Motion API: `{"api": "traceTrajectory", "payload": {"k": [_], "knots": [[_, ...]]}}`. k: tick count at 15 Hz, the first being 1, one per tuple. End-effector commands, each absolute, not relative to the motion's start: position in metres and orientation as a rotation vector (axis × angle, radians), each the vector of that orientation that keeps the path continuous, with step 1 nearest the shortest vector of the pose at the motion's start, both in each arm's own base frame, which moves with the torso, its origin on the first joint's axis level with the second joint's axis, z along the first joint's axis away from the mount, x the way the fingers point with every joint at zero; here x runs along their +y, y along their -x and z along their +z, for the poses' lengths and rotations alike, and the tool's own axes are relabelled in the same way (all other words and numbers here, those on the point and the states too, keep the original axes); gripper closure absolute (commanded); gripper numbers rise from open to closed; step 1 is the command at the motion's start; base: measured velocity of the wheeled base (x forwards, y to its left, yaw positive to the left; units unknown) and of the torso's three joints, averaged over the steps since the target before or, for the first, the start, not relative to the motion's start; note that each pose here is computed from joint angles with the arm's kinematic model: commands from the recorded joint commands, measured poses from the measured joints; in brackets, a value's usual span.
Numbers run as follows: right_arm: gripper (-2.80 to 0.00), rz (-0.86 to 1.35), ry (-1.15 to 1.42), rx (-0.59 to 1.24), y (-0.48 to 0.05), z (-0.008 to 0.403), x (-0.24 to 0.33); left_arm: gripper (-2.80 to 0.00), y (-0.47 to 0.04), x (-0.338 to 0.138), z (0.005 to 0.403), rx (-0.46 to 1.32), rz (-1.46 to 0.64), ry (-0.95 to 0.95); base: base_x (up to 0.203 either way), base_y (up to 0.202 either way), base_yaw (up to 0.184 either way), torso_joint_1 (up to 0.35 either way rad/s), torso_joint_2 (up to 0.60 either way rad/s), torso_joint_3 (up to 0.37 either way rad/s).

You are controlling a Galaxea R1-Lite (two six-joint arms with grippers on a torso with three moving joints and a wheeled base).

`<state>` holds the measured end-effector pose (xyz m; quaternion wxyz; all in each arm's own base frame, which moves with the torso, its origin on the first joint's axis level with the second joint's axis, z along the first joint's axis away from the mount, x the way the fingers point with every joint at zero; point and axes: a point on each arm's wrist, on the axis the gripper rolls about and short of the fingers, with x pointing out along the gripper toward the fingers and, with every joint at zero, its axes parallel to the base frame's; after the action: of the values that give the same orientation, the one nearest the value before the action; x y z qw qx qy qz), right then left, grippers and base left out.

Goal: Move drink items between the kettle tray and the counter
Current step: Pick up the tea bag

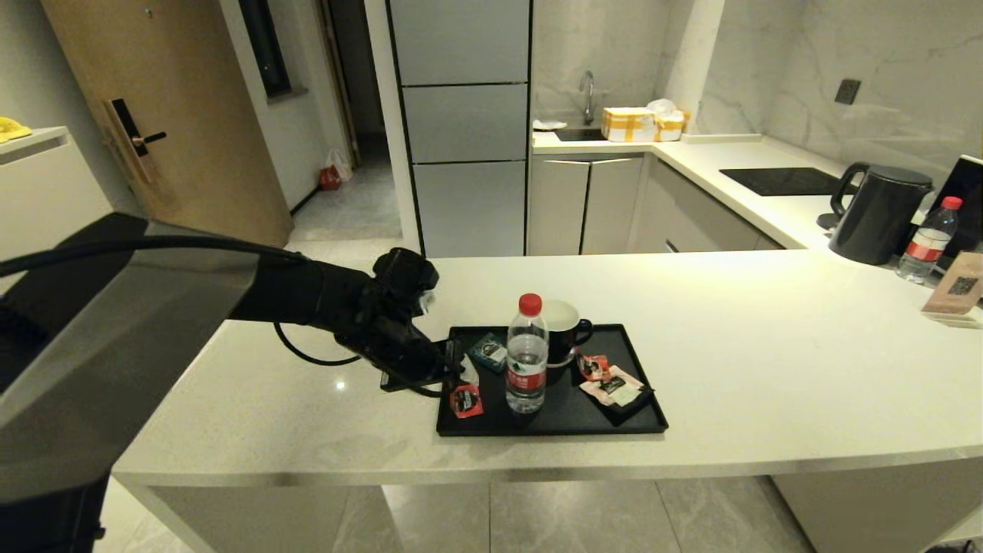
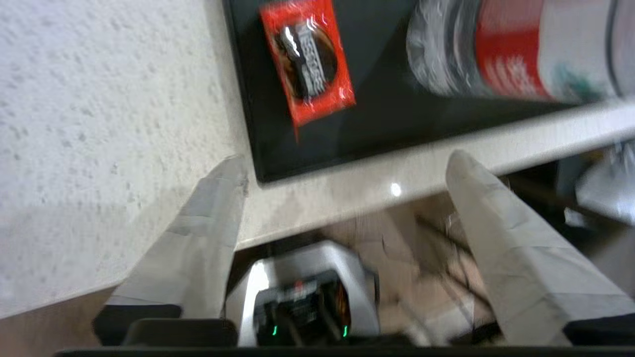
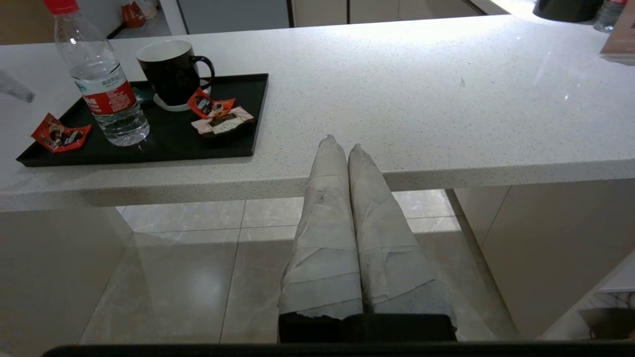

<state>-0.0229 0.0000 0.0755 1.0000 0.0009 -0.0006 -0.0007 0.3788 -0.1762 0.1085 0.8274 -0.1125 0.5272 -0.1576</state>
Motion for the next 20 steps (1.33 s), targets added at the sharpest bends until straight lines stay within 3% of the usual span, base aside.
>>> {"api": "traceTrajectory", "payload": {"k": [1, 5, 20], "knots": [[0.00, -0.002, -0.002, 0.002, 0.023, 0.075, 0.000, -2.80, -0.379, -0.181, 0.101, 1.119, -0.300, 0.234, 0.000, 0.000, 0.000, 0.000, 0.00, 0.000], [0.00, -0.002, -0.002, 0.002, 0.023, 0.075, 0.000, -2.80, -0.382, -0.192, 0.081, 1.107, -0.169, 0.188, 0.000, 0.000, 0.000, 0.000, 0.00, 0.000], [0.00, -0.002, -0.002, 0.002, 0.023, 0.075, 0.000, -2.80, -0.395, -0.213, 0.058, 1.081, -0.079, 0.181, 0.000, 0.000, 0.000, 0.000, 0.00, 0.000]]}}
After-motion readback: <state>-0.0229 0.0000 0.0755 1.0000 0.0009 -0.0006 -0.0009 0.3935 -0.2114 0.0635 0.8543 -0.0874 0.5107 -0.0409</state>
